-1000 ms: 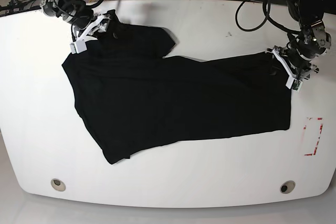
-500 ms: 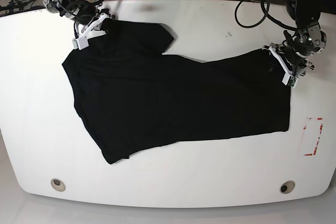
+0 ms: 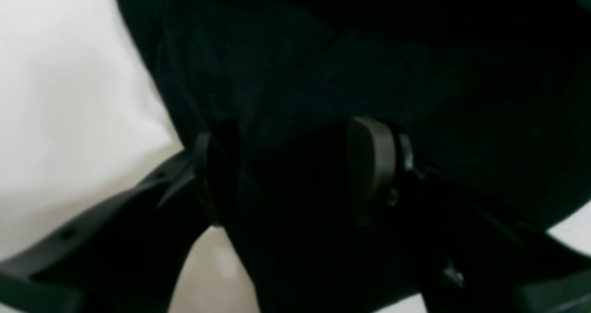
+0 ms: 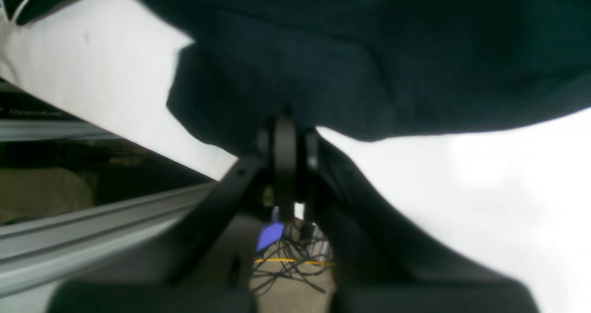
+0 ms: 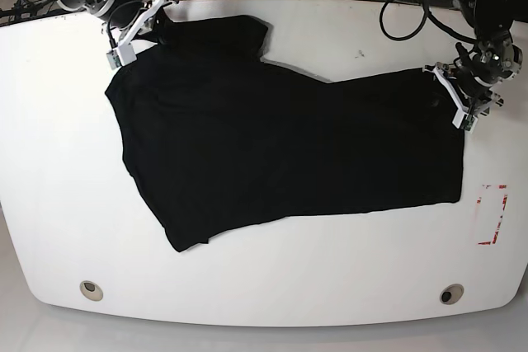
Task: Fold the T-shirt properly
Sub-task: 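Pull the shirt edge taut between both grippers to smooth it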
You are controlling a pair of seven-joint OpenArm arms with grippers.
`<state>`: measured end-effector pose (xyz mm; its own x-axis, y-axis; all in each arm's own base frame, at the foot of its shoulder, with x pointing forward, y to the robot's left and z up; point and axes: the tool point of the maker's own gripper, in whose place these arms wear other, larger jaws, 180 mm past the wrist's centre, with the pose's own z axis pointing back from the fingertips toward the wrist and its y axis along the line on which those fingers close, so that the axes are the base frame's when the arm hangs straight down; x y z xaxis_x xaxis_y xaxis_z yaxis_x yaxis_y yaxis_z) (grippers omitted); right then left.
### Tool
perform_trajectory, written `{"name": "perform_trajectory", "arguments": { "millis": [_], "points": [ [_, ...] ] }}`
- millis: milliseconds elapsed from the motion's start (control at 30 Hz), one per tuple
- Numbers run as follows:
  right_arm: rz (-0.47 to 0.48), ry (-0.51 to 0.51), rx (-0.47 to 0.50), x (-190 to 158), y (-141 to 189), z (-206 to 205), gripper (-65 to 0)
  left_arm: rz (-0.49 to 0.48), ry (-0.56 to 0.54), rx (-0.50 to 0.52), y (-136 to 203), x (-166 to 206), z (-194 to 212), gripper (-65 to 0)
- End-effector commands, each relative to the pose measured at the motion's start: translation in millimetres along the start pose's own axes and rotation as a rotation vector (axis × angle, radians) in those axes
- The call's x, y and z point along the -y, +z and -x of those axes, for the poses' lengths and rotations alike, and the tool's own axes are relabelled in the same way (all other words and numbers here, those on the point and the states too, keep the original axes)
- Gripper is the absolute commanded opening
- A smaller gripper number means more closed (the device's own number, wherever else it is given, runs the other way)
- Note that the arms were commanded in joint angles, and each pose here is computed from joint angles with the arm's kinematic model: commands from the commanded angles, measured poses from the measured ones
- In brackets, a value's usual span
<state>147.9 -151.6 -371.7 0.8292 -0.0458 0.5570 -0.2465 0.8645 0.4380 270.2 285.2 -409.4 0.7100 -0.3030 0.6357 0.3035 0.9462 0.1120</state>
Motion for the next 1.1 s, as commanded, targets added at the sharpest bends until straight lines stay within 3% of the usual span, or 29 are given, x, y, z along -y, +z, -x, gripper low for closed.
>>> {"name": "perform_trajectory", "arguments": {
  "millis": [0, 200, 400, 767, 1067],
  "points": [
    [0.016, 0.035, 0.076, 6, 8, -24, -65.0, -0.029, -0.03, -0.059, 5, -10, 11, -31.0],
    [-0.008, 0.076, 0.257, 13, 23, -85, -65.0, -0.029, -0.03, -0.061, 5, -9, 12, -31.1],
    [-0.003, 0.107, 0.307, 30, 20, -119, -65.0, -0.026, -0.03, -0.073, 6, -8, 18, -31.1],
    [-0.036, 0.025, 0.366, 73, 4, -168, -65.0, -0.024, -0.03, -0.08, 6, -6, 21, -31.1],
    [-0.112, -0.007, 0.287, 88, -29, -190, -65.0, -0.021, -0.031, -0.089, 8, -5, 26, -31.1]
  ]
}}
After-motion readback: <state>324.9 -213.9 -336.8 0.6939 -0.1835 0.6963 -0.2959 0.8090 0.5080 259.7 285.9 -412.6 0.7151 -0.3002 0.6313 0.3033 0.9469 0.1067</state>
